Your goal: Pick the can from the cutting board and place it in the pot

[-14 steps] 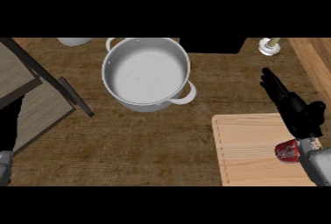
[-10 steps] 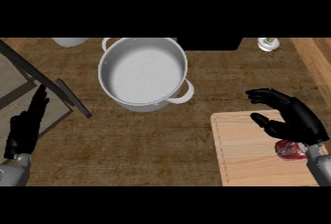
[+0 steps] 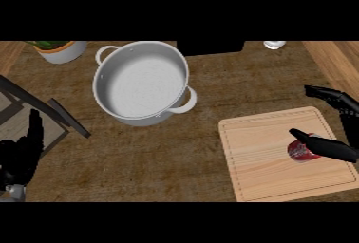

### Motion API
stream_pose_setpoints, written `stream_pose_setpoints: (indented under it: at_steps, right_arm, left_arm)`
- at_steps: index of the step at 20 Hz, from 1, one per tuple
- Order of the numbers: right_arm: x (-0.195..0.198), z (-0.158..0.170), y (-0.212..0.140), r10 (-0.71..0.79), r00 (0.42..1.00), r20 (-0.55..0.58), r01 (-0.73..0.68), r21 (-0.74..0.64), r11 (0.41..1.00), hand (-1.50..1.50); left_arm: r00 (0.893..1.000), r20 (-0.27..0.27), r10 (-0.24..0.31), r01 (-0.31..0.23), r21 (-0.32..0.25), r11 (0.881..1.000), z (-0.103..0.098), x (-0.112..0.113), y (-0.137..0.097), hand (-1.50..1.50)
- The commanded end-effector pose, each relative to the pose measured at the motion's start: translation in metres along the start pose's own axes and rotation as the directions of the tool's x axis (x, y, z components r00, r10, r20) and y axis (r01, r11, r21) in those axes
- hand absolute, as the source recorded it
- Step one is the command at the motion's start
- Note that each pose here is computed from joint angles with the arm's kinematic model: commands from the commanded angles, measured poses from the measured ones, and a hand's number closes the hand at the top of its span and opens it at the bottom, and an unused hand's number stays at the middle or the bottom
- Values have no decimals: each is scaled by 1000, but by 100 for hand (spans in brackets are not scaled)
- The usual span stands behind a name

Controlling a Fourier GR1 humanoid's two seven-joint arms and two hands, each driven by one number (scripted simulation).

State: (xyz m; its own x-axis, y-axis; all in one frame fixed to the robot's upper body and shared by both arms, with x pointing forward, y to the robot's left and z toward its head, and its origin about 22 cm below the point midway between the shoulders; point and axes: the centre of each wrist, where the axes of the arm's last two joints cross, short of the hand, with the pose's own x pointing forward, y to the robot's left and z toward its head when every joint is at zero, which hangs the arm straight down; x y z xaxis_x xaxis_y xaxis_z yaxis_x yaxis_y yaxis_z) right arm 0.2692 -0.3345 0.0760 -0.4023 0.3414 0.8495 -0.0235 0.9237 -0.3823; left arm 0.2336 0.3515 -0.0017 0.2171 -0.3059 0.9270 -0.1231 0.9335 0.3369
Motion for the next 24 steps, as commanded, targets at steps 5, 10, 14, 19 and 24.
stream_pose_setpoints:
  at_steps: [5,10,14,19,24]
  right_arm:
    - [13,39,-34,-28,995,93,24,45,999,-150]
    - [34,42,-74,117,983,-144,-95,151,984,-150]
    - [39,44,-77,53,965,-255,-9,168,986,-150]
    - [40,33,-75,98,903,-419,15,259,966,-150]
    - [18,46,-76,272,827,-492,-13,468,884,-150]
  left_arm:
    - [986,-85,146,-164,-287,944,14,-12,-70,0]
    - [989,-73,130,-146,-308,940,16,-5,-68,0]
    - [989,-48,137,-145,-348,926,1,28,-93,0]
    - [988,-53,144,-153,-386,910,-6,18,-101,0]
    - [992,-39,118,-124,-388,913,-6,23,-91,0]
